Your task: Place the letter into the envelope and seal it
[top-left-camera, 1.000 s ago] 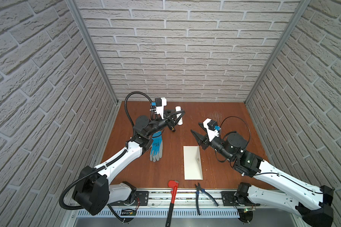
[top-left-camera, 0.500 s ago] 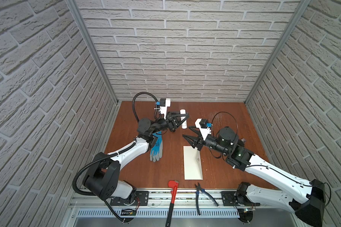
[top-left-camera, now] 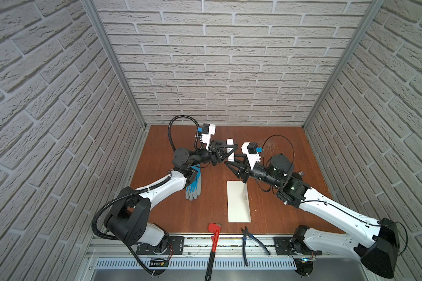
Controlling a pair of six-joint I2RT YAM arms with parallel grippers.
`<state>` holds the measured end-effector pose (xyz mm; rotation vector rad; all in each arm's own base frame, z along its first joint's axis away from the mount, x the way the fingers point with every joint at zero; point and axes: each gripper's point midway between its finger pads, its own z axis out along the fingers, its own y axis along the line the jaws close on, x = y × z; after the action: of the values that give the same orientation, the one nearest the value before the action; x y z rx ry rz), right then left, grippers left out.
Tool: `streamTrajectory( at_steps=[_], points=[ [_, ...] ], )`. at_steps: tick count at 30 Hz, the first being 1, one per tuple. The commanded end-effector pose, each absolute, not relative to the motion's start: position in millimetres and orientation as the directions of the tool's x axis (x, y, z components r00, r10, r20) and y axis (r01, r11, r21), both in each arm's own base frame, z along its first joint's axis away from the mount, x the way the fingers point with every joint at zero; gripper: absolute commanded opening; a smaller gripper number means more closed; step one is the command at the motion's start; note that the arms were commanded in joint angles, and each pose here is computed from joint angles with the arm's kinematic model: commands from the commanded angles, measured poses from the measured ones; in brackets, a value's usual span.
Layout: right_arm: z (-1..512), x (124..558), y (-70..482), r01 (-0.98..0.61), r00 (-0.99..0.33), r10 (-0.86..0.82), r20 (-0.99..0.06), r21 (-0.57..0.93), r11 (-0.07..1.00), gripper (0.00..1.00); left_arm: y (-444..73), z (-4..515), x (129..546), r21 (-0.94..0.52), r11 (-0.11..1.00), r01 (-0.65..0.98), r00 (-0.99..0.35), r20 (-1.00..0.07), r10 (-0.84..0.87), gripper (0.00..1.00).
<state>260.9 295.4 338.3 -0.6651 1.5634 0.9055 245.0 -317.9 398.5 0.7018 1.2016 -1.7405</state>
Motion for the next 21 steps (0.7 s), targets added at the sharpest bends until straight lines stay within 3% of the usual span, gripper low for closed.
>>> streamTrajectory(
  at_steps=[1, 6, 12, 21],
  points=[
    [367, 258, 296, -0.842, -0.137, 0.127, -0.982, 0.184, 0.508, 0.28, -314, 417, 235, -0.334, -0.174, 0.927, -0.376, -0.843, -0.385, 0.00],
    [369, 256, 297, -0.847, -0.141, 0.128, -0.982, 0.186, 0.497, 0.09, -314, 414, 240, -0.344, -0.147, 0.927, -0.374, -0.839, -0.395, 0.00],
    [379, 256, 299, -0.852, -0.117, 0.117, -0.986, 0.160, 0.499, 0.06, -317, 402, 260, -0.385, 0.013, 0.923, -0.346, -0.843, -0.412, 0.00],
    [394, 268, 282, -0.626, 0.045, 0.073, -0.996, 0.029, 0.780, 0.06, -326, 379, 284, -0.397, 0.338, 0.853, -0.259, -0.885, -0.387, 0.00]
  ],
)
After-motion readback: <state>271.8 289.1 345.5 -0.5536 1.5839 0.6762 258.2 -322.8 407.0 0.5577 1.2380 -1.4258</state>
